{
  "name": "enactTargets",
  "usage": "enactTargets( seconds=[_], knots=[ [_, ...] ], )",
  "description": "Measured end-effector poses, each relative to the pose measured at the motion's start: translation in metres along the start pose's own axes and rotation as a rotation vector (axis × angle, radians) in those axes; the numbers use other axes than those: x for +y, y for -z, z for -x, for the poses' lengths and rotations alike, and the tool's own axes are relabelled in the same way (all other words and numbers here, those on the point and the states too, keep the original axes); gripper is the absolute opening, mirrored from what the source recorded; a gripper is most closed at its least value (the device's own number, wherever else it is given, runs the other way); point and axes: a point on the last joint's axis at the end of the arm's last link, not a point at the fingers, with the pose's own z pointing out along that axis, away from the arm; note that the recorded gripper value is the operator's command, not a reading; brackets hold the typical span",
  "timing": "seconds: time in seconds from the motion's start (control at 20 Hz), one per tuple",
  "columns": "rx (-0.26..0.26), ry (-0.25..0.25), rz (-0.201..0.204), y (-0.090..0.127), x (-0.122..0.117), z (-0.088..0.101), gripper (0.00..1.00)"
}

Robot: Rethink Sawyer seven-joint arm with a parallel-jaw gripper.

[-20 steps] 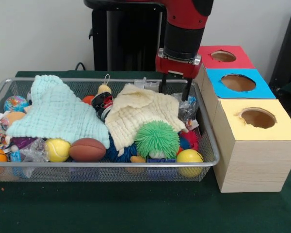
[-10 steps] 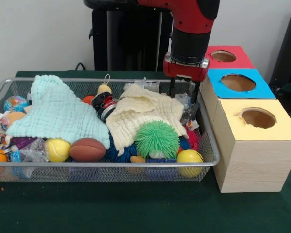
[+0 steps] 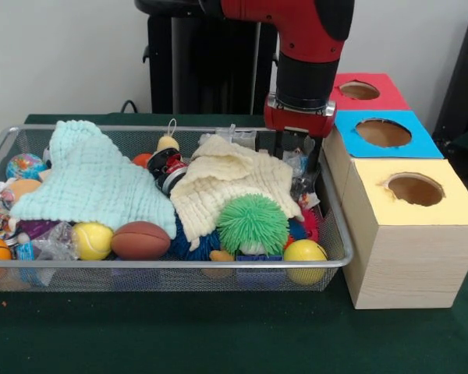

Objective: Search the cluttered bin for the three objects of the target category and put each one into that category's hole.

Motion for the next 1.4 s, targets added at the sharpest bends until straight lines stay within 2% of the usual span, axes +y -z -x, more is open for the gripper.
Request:
enactTargets(
  seconds=[1.4],
  knots=[
    [-0.062,0.043,-0.054,0.0052,0.0032,-0.0047,1.0]
  ],
)
